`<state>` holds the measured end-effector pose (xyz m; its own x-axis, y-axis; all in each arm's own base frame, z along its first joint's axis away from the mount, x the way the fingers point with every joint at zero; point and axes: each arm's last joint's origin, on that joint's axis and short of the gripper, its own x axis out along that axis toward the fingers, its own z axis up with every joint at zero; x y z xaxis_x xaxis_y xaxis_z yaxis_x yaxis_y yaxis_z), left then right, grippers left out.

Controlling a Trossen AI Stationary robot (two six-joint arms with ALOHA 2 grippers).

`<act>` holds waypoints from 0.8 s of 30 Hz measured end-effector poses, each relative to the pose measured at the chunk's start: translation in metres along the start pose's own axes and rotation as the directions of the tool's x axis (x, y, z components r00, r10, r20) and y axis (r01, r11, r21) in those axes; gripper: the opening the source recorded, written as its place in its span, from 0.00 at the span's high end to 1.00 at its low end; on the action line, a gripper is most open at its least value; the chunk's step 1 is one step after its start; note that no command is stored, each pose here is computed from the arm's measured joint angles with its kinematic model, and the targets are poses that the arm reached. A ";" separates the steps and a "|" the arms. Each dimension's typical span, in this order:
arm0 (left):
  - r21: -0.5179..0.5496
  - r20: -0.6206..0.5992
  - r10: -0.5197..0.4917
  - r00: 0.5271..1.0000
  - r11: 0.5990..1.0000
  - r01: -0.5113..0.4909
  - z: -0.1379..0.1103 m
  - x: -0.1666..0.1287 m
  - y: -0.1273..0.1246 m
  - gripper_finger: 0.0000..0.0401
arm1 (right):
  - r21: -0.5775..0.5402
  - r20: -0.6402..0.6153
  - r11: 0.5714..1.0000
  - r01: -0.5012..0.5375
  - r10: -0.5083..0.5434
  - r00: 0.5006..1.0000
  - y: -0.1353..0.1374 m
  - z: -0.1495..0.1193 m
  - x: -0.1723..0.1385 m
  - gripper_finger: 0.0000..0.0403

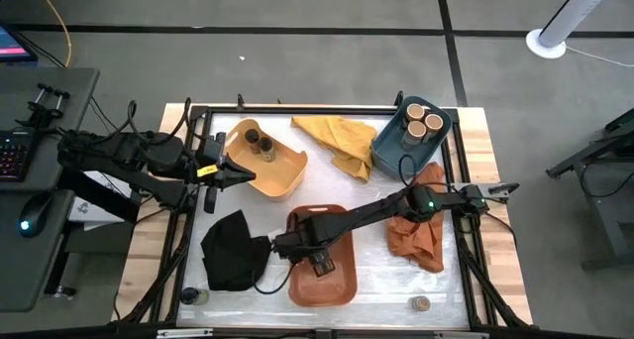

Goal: Sort spices by type
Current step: Put the top brown seasoning bottle into the orange bin

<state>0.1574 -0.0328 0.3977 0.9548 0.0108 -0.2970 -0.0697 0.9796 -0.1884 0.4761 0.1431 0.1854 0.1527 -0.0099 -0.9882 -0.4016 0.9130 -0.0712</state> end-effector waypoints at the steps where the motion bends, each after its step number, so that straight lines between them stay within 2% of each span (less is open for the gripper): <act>1: 0.001 -0.001 0.000 1.000 1.000 0.000 0.000 0.000 0.000 1.00 | 0.001 -0.005 1.000 0.001 -0.001 1.000 0.000 -0.002 -0.005 0.53; 8: 0.021 -0.018 0.004 1.000 1.000 -0.004 -0.002 0.002 0.000 1.00 | 0.092 0.002 0.994 0.064 -0.064 0.998 0.001 -0.020 -0.070 0.53; 13: 0.094 -0.130 0.002 0.992 0.996 0.010 -0.011 0.023 -0.006 0.94 | 0.207 0.057 0.968 0.142 -0.157 0.986 -0.002 -0.038 -0.122 0.53; 17: 0.199 -0.236 -0.082 0.968 0.971 0.130 -0.022 0.051 -0.019 0.80 | 0.305 0.136 0.939 0.161 -0.210 0.968 -0.005 -0.049 -0.157 0.53; 21: 0.333 -0.290 -0.121 0.949 0.917 0.218 -0.029 0.076 -0.030 0.60 | 0.385 0.236 0.915 0.124 -0.227 0.945 -0.009 -0.049 -0.174 0.53; 24: 0.433 -0.306 -0.124 0.944 0.865 0.254 -0.026 0.089 -0.039 0.45 | 0.400 0.310 0.915 0.052 -0.188 0.932 -0.009 -0.045 -0.179 0.53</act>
<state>0.2372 -0.0750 0.3539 0.8213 -0.1731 -0.5435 0.3076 0.9369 0.1664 0.4117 0.1179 0.3569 0.4976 -0.0544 -0.8657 0.0012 0.9981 -0.0621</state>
